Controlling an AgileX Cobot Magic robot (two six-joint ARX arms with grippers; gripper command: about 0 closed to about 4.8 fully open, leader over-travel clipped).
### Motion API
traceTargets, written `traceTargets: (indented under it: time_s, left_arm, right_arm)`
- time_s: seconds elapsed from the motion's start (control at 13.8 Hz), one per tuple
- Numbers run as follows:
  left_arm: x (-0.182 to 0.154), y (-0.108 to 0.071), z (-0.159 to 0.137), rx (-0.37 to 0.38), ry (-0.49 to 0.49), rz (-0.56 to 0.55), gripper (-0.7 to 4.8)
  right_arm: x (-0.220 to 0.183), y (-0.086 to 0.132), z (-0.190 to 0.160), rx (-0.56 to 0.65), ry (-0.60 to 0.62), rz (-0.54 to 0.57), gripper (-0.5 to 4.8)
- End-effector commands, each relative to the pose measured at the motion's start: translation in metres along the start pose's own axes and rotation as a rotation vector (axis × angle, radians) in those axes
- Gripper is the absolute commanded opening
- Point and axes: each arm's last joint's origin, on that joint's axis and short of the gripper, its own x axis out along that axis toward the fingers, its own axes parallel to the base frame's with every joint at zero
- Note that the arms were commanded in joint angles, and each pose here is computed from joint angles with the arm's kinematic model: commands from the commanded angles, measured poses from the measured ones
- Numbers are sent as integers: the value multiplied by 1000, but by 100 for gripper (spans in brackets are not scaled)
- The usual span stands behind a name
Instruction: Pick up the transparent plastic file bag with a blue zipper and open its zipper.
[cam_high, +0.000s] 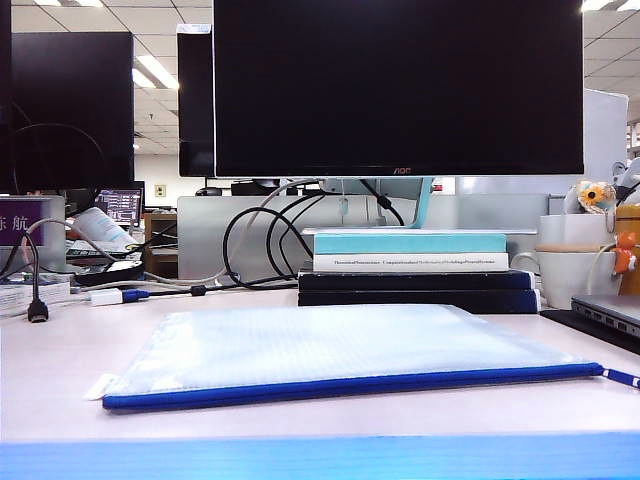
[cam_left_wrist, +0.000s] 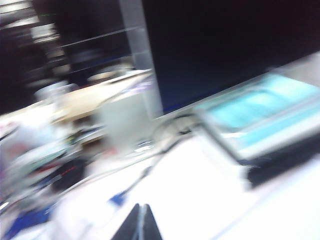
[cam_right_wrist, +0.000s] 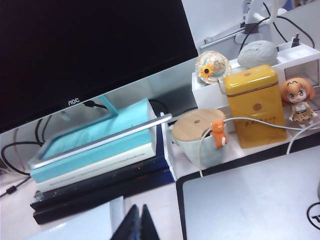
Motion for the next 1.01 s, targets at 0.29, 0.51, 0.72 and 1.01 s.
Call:
traceTargets:
  time_s: [0.29, 0.51, 0.72, 1.01]
  left_arm:
    - [43, -102, 1, 363, 87, -232, 186]
    - [53, -121, -4, 381, 94, -268, 186]
    - [53, -122, 2, 363, 10, -346, 184]
    - [57, -125, -14, 287, 26, -715, 175]
  right_arm:
    - [55, 30, 38, -52, 345, 114, -7]
    - [106, 9, 35, 152, 717, 342, 5]
    - [143, -34, 21, 416, 883, 388, 127]
    - [176, -34, -8, 309, 1181, 333, 180]
